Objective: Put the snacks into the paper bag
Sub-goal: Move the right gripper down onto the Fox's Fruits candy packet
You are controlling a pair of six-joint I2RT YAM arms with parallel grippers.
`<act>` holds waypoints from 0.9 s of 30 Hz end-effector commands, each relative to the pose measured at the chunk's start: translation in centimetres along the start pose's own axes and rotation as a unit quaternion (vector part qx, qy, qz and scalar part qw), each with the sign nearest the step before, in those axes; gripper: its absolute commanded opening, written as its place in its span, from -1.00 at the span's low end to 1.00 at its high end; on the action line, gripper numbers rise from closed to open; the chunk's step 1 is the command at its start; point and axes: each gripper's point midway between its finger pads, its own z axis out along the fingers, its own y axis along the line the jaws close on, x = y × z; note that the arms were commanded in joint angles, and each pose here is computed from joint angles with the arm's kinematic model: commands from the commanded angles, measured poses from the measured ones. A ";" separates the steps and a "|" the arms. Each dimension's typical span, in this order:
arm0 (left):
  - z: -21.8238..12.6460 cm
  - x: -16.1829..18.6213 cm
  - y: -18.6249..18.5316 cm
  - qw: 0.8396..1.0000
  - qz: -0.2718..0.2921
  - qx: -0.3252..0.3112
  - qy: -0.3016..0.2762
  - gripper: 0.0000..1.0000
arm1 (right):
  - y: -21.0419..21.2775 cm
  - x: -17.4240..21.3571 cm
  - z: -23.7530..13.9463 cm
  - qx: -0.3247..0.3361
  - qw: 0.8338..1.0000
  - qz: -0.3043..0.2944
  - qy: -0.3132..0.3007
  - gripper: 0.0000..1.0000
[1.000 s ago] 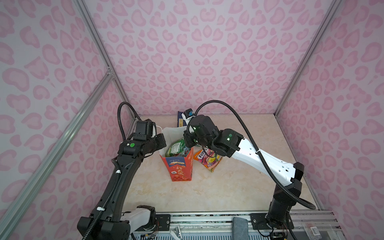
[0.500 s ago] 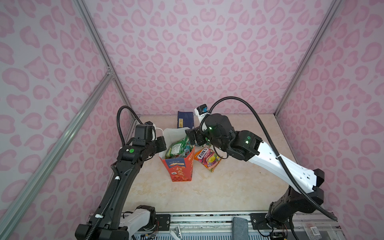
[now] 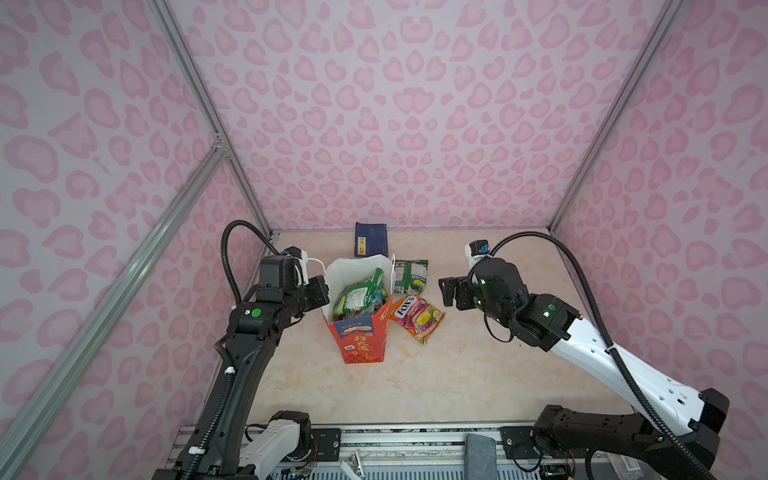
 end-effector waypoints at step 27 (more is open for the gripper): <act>0.3 -0.8 -1.6 0.998 -0.004 0.057 -0.011 -0.90 | -2.1 12.4 17.1 -0.045 0.972 0.179 0.148 0.95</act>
